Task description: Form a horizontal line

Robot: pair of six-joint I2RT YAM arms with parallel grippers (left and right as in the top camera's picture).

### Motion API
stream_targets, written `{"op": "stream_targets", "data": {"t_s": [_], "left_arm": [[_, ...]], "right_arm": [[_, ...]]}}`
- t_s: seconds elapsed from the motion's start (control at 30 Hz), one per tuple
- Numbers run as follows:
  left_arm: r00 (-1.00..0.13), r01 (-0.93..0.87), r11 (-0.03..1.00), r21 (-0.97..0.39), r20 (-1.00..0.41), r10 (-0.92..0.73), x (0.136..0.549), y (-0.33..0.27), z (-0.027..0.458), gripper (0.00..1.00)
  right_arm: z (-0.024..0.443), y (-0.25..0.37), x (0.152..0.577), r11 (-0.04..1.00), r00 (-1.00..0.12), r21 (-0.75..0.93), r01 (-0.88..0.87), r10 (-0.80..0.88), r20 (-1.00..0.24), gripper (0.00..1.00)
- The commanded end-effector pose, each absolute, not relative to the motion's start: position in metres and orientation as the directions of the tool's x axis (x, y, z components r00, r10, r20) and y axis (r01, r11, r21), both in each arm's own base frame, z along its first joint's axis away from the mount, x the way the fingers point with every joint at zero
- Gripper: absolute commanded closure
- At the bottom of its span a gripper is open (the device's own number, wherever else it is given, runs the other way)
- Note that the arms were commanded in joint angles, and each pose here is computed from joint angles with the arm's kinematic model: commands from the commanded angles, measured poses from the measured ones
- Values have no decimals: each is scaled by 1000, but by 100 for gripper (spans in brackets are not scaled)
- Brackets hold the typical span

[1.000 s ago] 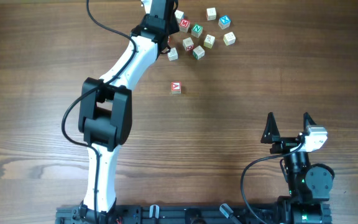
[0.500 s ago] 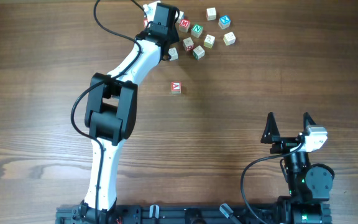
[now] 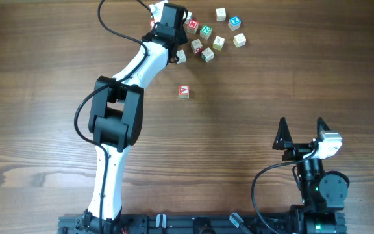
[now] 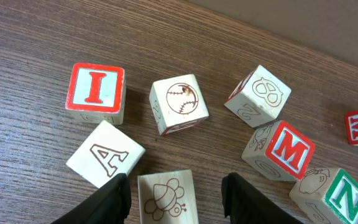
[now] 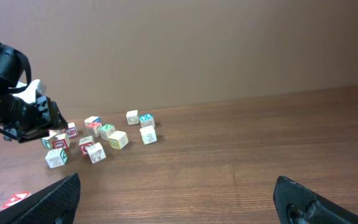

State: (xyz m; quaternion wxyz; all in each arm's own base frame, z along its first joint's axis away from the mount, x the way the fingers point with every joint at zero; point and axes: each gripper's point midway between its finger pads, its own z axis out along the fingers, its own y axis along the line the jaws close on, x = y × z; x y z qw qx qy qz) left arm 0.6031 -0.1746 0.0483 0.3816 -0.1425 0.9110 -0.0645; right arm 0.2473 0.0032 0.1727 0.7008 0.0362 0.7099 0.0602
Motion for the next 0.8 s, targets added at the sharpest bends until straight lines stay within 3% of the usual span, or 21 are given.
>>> {"op": "stream_targets", "data": {"t_s": [0.0,0.2,0.77], "left_arm": [[-667,-222,948,-227,-674,-317,603,-175,44,44],[-669,-223,948,-225,-672,-317,602,-175,43,39],[-708,-230,951,-206,-635,-309,598,-178,-3,41]], "right_arm": [[175,2,247,991,-2,130,-32,130,-991,0],[175,2,247,991,-2,131,-32,131,-991,0],[175,2,247,991,-2,131,-32,131,-991,0]]}}
